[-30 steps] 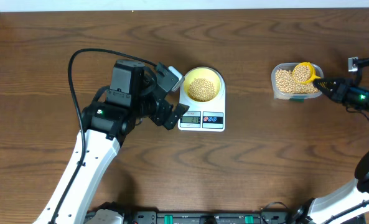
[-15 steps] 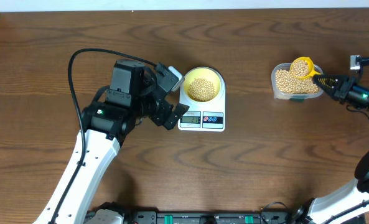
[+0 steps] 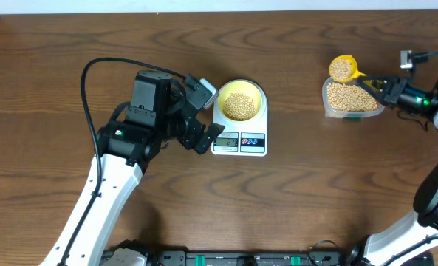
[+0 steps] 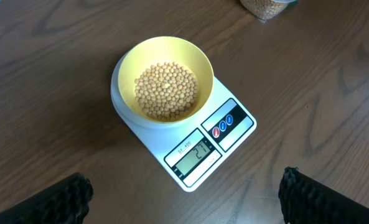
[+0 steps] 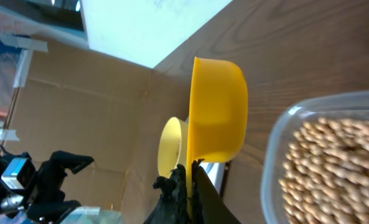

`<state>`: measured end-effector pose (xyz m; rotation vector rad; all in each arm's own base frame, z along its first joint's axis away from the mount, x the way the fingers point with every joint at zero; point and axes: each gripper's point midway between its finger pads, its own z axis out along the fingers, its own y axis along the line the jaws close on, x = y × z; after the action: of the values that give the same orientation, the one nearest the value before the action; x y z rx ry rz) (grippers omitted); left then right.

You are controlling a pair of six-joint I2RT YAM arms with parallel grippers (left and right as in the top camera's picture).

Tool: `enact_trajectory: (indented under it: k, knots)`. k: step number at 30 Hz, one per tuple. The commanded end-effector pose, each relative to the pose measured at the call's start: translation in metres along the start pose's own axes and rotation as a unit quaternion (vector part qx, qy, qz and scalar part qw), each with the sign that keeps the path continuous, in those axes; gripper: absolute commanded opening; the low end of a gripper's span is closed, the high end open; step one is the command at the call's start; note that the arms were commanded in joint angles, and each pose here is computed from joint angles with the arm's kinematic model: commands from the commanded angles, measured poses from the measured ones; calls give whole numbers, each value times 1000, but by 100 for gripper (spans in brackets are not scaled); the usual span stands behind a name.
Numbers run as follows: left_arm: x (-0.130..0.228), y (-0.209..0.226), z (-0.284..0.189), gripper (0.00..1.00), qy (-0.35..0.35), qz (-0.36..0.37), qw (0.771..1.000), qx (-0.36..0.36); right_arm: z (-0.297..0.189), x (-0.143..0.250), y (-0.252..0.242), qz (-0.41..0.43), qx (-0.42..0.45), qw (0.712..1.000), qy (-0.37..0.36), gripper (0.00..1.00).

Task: Scoop item into bowl and weigh 50g on scale
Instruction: 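Lift the filled scoop out of the tub with the right gripper, then carry the filled scoop left over the yellow bowl with the right gripper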

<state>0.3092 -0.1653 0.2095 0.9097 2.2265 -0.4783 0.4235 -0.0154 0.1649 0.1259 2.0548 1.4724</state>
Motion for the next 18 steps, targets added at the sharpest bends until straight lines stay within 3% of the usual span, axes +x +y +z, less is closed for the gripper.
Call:
enact_trajectory:
  k: [1, 18]
  knots:
    - [3, 2, -1, 98, 4, 4, 1000, -5, 15, 4, 11, 24, -28, 999, 17, 1]
    - [3, 2, -1, 98, 4, 4, 1000, -5, 82, 34, 46, -12, -65, 993, 94, 1]
